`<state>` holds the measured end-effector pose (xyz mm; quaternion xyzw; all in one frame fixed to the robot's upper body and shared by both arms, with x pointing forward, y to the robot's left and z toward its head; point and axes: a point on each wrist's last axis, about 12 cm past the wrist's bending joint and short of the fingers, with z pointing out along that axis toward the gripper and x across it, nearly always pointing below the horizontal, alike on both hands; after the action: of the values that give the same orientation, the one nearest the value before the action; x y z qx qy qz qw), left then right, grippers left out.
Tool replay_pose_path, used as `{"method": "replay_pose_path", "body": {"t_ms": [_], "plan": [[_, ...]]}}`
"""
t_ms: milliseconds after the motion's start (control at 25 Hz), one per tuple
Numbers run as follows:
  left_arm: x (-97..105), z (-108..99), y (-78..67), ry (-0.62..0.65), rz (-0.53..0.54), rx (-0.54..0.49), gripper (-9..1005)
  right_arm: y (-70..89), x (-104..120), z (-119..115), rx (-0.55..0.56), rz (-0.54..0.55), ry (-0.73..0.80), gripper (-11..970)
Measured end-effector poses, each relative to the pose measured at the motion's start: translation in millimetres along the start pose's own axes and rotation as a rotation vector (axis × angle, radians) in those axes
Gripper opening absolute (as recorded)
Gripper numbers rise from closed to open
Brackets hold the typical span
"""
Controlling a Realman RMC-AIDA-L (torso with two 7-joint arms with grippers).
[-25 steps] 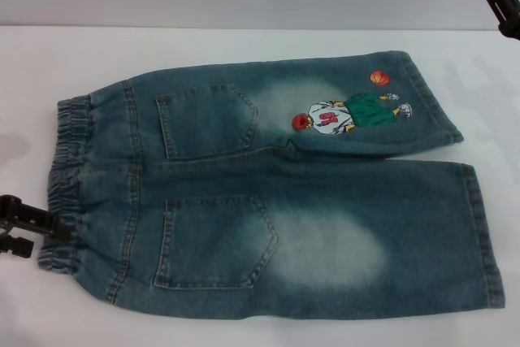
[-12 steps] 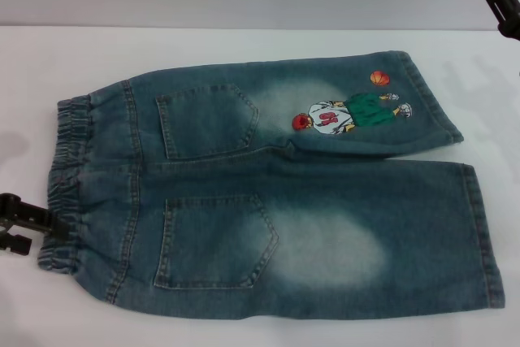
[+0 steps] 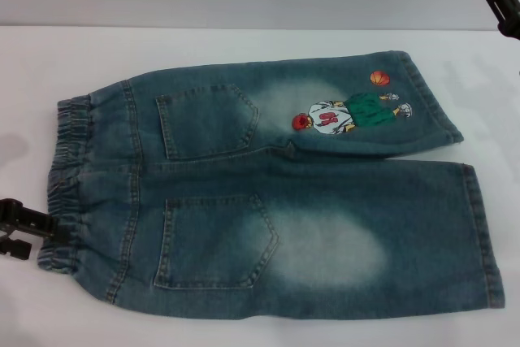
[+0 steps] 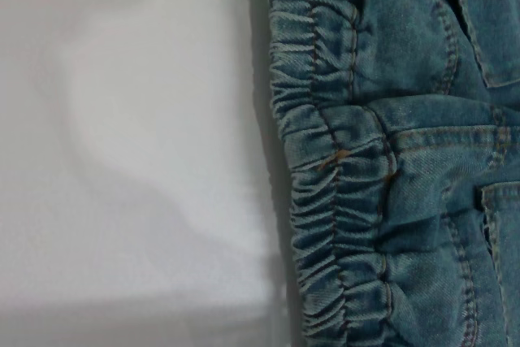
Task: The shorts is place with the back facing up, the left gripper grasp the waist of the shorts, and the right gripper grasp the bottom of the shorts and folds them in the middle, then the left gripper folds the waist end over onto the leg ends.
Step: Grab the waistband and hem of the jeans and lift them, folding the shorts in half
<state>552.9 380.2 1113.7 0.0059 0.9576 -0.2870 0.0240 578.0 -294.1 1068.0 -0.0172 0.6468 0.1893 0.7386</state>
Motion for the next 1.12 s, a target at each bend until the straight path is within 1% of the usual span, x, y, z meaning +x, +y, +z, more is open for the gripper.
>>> {"method": "replay_pose_path", "body": {"t_ms": [1120], "plan": [[-0.3,5.1,-2.3,-0.001,0.005,0.006,778,-3.1,-1.2,-1.2,0.004,-0.002,0.001,568]]}}
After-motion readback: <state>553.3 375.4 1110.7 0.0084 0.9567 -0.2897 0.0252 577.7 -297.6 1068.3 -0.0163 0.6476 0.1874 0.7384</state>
